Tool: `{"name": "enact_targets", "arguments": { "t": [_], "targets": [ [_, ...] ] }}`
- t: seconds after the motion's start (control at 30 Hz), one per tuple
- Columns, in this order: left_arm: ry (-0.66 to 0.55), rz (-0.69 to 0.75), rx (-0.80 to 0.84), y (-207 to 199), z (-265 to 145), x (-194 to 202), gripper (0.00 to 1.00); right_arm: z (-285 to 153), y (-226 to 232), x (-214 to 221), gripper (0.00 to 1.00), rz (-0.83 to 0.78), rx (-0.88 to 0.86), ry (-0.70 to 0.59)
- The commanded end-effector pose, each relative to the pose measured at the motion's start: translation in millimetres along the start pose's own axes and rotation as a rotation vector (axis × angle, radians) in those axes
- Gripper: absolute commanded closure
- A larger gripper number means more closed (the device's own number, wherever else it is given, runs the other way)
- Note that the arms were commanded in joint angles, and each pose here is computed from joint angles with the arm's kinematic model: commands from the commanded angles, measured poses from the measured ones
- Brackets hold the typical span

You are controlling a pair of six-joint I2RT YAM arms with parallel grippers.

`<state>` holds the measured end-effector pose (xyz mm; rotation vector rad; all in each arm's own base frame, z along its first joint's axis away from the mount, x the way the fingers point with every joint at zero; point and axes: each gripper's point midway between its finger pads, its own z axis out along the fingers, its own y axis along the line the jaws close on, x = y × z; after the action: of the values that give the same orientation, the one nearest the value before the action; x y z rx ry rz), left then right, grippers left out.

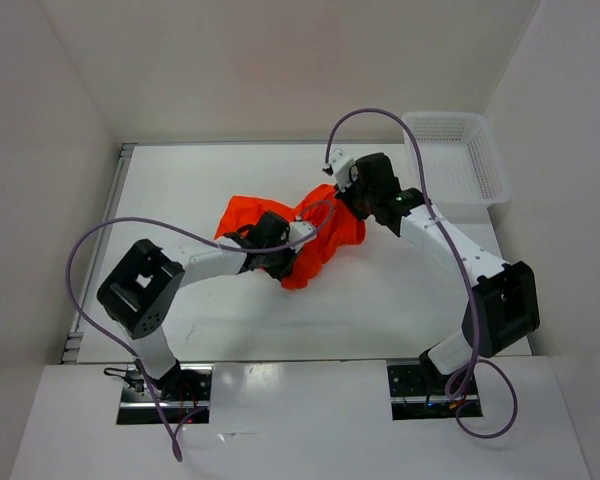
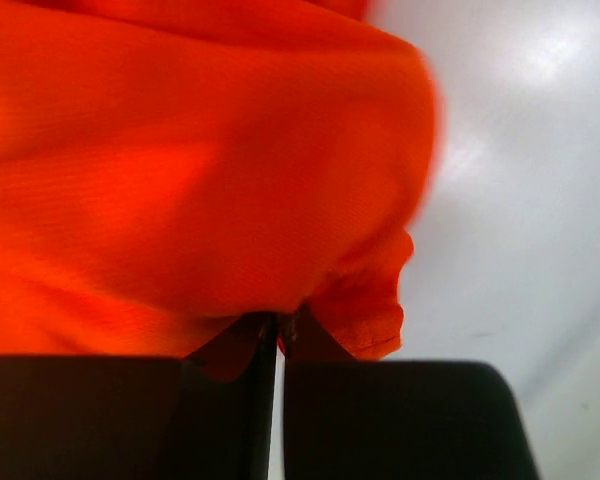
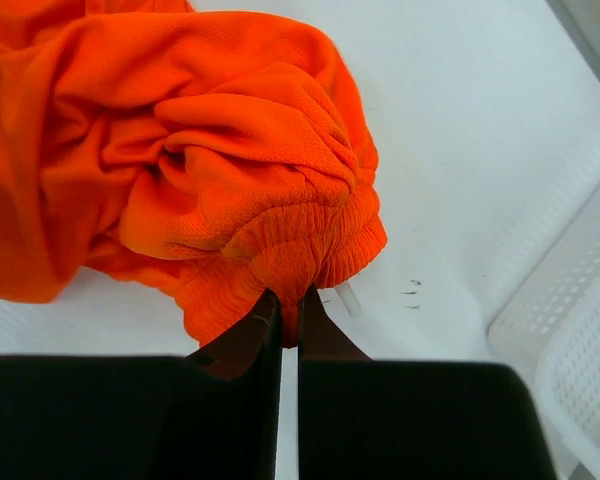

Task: Fold and stack the shorts
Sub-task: Flatten the shorts out

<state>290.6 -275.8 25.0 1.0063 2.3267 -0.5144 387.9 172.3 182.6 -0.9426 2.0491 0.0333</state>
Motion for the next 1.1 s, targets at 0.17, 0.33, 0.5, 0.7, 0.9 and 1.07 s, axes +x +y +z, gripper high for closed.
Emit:
{"name": "enact_targets", "arguments": {
  "t": [0.17,0.33,0.5,0.7,0.9,1.07],
  "targets": [
    [-0.284,-0.287,-0.569,215,-163,-79,1.00,-38,-147,-77,1.00,0.135,0.383,-0.237],
    [-0.543,-0.324,-0.794,279,-279,-121,1.00,-48,-157,-120,1.00,0.133,0.351,-0.318],
    [-0.676,-0.294,-0.860,269,-342,-141,1.00,-47,-150,-119,1.00,0.037,0.305,-0.298],
    [-0.443,-0.321,-0.625,192,-265,-52,1.00,-25,-49,4,0.87,-0.119,-0.065,-0.037],
    [-0.165,-0.379,-0.280,93,-209,37,0.83,-51,12,99,0.00,-0.271,-0.281,0.153],
    [-0.109,-0.410,-0.175,68,-208,47,0.48,-55,2,55,0.00,-0.202,-0.237,0.032]
  ]
}}
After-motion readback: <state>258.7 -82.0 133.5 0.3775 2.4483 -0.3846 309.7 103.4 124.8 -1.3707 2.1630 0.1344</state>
